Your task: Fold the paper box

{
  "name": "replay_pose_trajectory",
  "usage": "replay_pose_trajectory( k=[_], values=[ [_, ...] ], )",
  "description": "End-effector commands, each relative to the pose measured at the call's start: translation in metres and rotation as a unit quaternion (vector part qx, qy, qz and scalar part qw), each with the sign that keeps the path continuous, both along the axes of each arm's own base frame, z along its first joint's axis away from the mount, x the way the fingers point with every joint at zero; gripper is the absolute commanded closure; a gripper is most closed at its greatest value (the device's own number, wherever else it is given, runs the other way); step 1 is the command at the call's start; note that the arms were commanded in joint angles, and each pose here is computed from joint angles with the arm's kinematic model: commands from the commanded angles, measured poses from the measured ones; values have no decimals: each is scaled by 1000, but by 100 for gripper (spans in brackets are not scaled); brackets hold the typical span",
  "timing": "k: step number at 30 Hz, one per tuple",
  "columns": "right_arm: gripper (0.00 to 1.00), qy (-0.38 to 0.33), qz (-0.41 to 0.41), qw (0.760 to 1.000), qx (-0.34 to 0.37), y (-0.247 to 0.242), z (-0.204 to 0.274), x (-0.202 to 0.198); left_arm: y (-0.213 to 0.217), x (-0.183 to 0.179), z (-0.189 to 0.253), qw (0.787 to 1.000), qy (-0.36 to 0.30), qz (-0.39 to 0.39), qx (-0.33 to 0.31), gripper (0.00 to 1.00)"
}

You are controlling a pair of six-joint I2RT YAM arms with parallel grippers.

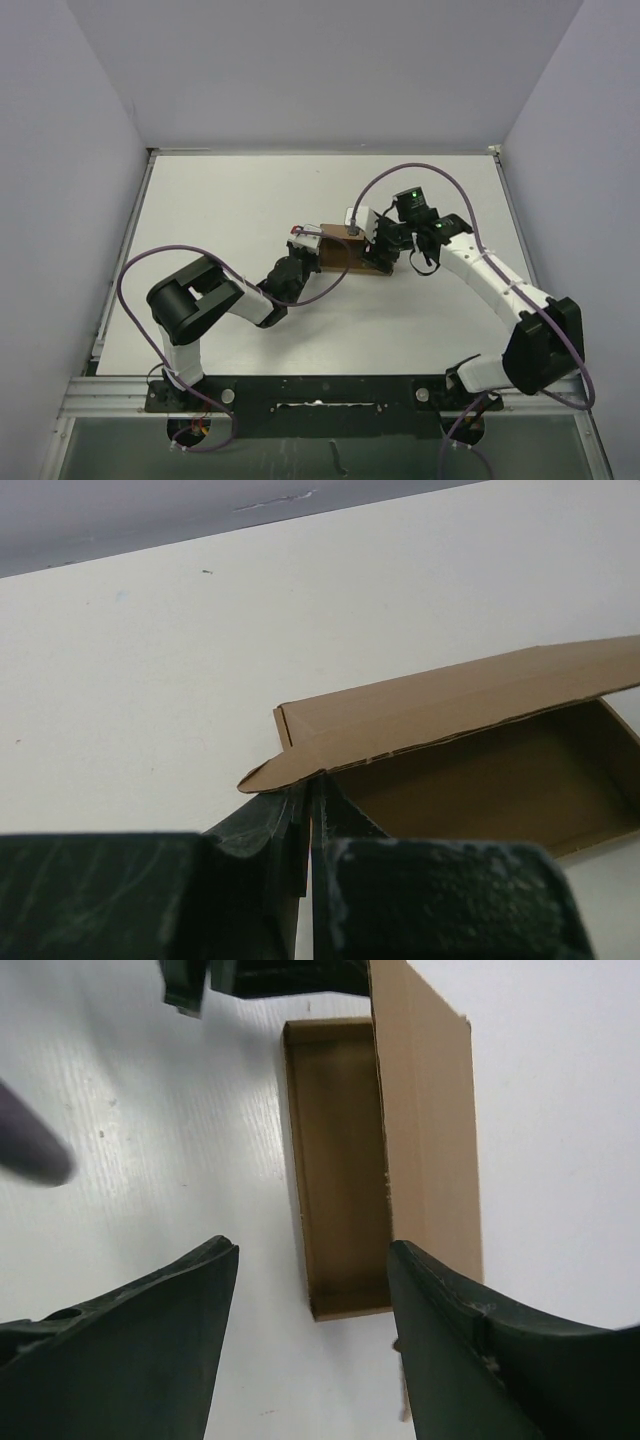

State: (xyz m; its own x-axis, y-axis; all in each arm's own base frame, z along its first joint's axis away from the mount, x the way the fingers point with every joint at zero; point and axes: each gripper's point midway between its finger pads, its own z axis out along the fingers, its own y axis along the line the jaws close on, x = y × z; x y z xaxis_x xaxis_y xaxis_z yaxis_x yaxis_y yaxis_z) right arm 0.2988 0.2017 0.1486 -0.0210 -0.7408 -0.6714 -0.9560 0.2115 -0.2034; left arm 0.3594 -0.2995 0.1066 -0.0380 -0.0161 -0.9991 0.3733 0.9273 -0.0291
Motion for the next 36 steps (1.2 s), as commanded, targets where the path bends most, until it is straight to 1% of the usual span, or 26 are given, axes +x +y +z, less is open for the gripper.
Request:
replay_pose_trajectory(
  k=[1,5,7,11,15,22,27,33,35,36],
  values=[
    [38,-65,61,994,57,8,47,-14,-7,-1,29,999,-23,-9,-33,100],
    [38,-84,35,995,51,-4,48,2,-9,-1,28,999,-21,-12,-34,100],
    [38,-87,36,994,47,-3,46,5,-9,0,29,999,-21,-12,-34,100],
    [38,-77,40,996,23,1,26,8,-10,1,31,999,-22,-12,-35,100],
    [40,-93,27,995,-16,-2,7,17,-10,0,30,999,-21,-12,-34,100],
    [59,-128,-4,990,-54,-12,1,32,-10,-1,29,999,-21,-13,-36,100],
    [77,-145,-11,987,-73,-15,-4,38,-9,-1,29,999,-21,-13,-36,100],
    [97,-158,-13,984,-79,-15,-3,40,-8,-3,29,999,-21,-14,-35,100],
    [100,-159,-12,984,-79,-16,-4,39,-7,-4,30,999,-21,-15,-36,100],
    [100,-160,-10,984,-79,-16,-4,39,-7,-5,29,999,-20,-16,-36,100]
  ],
)
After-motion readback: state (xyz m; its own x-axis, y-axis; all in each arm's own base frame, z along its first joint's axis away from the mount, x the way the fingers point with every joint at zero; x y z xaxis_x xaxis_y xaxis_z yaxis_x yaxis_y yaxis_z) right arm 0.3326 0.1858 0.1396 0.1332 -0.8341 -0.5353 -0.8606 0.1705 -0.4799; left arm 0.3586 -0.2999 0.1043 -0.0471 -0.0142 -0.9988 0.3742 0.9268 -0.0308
